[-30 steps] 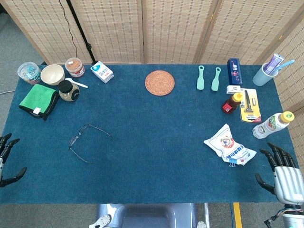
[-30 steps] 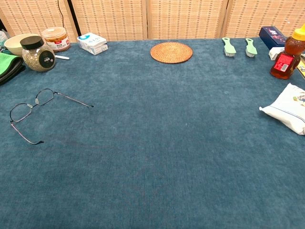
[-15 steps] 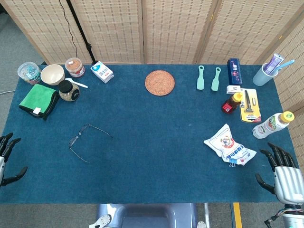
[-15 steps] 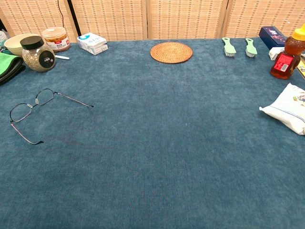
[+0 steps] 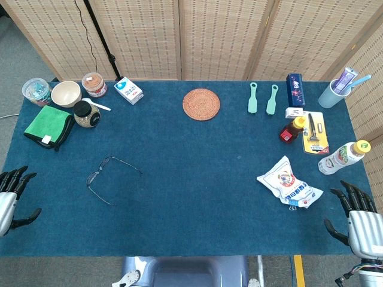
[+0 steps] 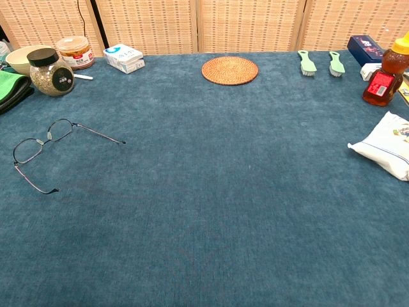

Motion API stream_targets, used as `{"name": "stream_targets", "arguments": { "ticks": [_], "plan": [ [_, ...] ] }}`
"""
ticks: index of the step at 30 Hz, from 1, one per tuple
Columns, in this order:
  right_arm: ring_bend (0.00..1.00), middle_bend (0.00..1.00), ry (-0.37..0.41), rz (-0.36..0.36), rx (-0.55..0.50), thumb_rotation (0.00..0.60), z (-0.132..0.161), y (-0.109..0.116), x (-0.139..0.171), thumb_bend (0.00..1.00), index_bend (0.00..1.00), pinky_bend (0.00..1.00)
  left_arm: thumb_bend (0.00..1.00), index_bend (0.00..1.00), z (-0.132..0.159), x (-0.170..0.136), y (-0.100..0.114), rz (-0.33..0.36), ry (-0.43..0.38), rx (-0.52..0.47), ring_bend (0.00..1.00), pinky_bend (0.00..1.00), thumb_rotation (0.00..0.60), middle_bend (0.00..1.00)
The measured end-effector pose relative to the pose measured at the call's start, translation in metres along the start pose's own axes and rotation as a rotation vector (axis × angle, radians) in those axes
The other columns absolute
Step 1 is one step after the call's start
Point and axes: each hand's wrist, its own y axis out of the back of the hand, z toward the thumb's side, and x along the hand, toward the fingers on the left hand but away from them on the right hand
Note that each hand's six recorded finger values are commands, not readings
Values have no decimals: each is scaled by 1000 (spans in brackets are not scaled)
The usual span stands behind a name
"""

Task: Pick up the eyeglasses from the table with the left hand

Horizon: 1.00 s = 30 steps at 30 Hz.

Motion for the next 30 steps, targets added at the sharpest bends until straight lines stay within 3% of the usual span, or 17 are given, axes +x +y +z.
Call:
{"name": "stream_targets", "arguments": {
  "ticks": [14,30],
  "plan": [
    [112,108,-16,-1,10,600,-4,1,2,304,214,139,237,183,-1,47,-40,-143,-1,107,7,0,529,60],
    [112,108,-41,-6,23,600,-9,5,6,304,214,139,238,216,22,101,-83,-225,-20,194,0,0,489,0]
  ]
}}
